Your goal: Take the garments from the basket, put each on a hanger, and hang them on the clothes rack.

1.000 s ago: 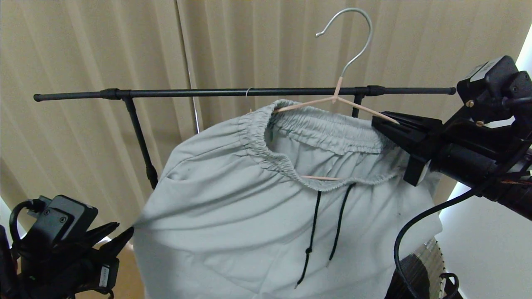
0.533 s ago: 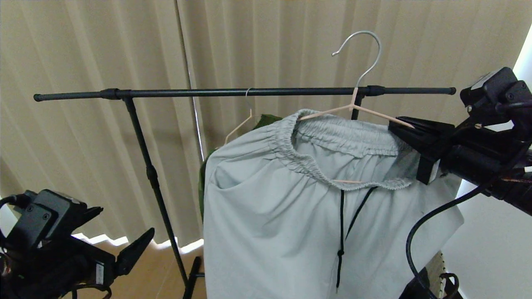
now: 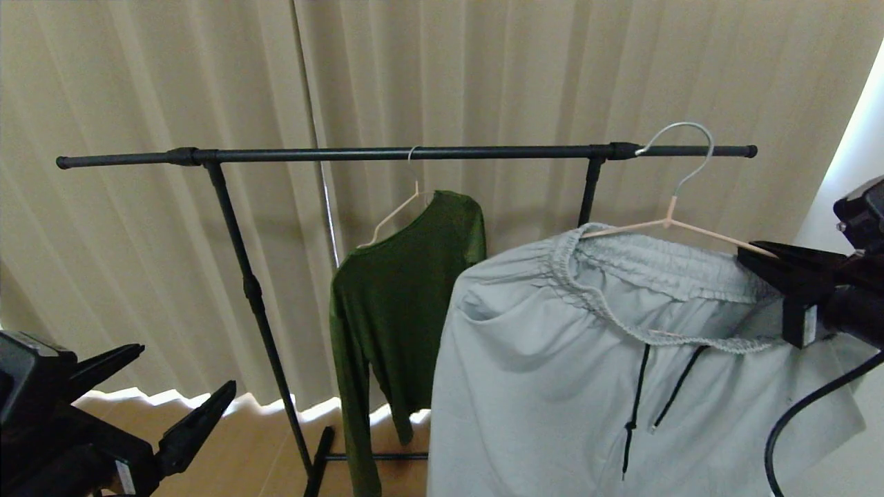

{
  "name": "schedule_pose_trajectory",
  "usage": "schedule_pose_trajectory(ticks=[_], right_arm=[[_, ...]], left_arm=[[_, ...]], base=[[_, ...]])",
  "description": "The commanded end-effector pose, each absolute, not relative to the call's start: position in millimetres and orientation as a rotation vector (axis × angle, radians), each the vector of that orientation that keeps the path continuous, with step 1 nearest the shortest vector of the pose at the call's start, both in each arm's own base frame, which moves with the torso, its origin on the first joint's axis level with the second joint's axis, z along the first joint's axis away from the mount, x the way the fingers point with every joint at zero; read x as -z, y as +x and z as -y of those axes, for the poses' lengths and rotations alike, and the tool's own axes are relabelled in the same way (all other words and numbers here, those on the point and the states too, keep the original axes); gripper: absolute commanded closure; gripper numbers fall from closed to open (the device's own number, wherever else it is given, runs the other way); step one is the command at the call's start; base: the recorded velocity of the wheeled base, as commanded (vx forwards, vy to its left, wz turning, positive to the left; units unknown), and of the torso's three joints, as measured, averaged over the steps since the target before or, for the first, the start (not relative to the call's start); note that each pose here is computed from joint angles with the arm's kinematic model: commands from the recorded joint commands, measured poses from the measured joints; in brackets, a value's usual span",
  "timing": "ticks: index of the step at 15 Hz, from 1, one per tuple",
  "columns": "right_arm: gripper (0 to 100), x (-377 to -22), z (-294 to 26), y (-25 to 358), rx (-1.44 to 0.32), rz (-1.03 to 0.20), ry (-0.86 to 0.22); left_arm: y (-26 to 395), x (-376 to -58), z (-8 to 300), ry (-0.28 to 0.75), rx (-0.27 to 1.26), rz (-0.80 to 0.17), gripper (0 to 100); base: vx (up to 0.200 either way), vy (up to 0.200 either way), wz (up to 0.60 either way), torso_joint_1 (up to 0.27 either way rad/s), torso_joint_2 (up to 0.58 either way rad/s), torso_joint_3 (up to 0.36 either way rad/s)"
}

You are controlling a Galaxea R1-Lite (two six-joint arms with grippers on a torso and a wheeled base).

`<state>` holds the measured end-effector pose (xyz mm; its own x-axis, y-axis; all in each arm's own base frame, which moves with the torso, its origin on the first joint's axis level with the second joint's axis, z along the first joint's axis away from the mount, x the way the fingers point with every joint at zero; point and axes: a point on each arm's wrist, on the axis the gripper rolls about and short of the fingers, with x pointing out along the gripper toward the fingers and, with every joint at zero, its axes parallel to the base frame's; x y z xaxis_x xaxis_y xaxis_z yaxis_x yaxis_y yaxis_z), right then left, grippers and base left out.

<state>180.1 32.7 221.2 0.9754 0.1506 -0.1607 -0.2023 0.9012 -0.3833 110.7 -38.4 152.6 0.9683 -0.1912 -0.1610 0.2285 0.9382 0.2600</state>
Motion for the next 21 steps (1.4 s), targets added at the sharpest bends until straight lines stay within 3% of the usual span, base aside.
schedule_pose_trajectory(ticks=[1,9,21], right_arm=[[100,-227,-15,150,-0.108,-0.154,-0.405],[100,-218,6,152,0.085,-0.283,-0.427],[100,-217,-5,162,0.014,-0.259,-0.373]], left_arm=[[107,-154,37,0.266,0.213,-0.118,0],[107,-158,37,0.259,0.209,-0.102,0],[109,-158,38,0.249,0.209,-0.107,0]], base=[[0.000,0.000,0.00,0.000,0.00,0.000],[0.000,0.000,0.00,0.000,0.00,0.000],[0.017,0.000,0.00,0.001,0.00,0.001]])
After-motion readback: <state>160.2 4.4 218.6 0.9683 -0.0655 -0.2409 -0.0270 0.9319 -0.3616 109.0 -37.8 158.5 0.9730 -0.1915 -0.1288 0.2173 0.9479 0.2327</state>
